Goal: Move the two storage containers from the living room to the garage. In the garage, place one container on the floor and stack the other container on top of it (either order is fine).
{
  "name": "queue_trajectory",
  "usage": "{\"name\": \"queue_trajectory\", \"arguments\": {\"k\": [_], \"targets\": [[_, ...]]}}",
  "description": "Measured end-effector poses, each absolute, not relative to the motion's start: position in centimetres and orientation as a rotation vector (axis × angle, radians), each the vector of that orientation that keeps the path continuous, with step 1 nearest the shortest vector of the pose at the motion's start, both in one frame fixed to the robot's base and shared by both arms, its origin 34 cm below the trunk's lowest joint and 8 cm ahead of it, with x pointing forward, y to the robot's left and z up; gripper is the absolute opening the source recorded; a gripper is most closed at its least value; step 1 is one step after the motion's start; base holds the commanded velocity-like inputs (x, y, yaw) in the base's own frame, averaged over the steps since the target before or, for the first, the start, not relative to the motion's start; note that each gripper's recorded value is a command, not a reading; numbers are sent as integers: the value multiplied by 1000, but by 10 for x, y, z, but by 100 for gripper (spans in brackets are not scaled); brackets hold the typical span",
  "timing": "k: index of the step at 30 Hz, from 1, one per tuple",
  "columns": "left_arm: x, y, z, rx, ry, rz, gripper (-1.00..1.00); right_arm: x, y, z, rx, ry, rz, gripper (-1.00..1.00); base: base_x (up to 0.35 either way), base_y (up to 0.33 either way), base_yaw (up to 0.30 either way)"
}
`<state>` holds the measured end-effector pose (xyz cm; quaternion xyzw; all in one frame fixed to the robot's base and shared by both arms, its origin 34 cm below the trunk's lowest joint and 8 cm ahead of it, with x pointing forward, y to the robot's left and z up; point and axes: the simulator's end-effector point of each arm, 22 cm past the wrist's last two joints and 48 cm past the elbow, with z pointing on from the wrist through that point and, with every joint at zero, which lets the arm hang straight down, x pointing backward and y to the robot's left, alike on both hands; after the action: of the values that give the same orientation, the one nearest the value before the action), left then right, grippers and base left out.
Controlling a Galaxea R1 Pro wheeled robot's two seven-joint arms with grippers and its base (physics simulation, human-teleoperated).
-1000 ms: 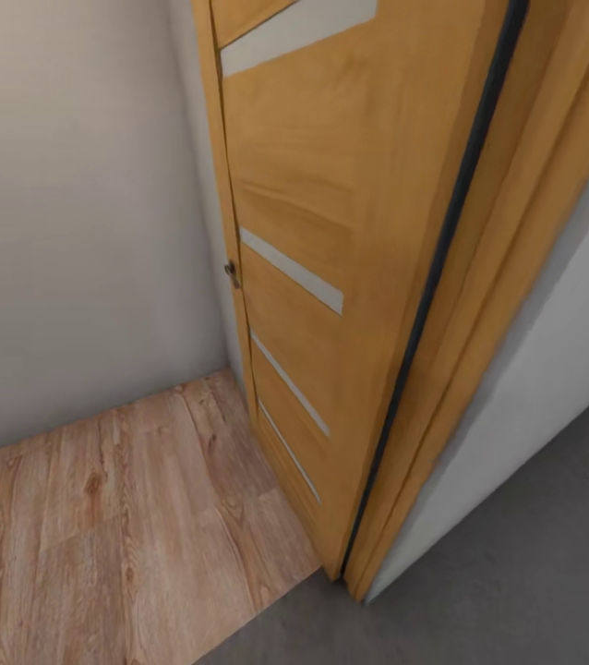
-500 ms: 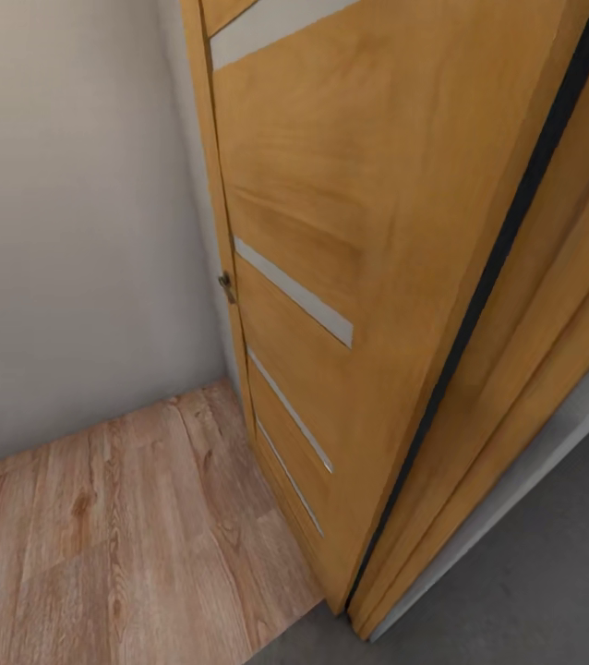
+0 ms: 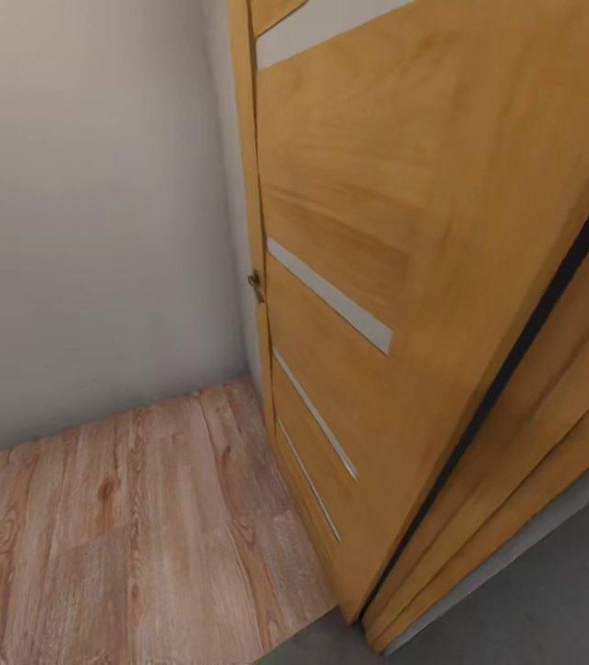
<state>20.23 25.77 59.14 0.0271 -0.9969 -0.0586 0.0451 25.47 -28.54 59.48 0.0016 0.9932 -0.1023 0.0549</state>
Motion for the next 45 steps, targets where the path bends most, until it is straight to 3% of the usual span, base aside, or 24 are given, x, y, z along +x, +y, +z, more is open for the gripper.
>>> {"name": "queue_trajectory", "arguments": {"k": [45], "targets": [[202, 258, 591, 83, -3044, -180, 100, 255, -285, 595, 5, 3015, -311, 100, 0, 0, 272]]}}
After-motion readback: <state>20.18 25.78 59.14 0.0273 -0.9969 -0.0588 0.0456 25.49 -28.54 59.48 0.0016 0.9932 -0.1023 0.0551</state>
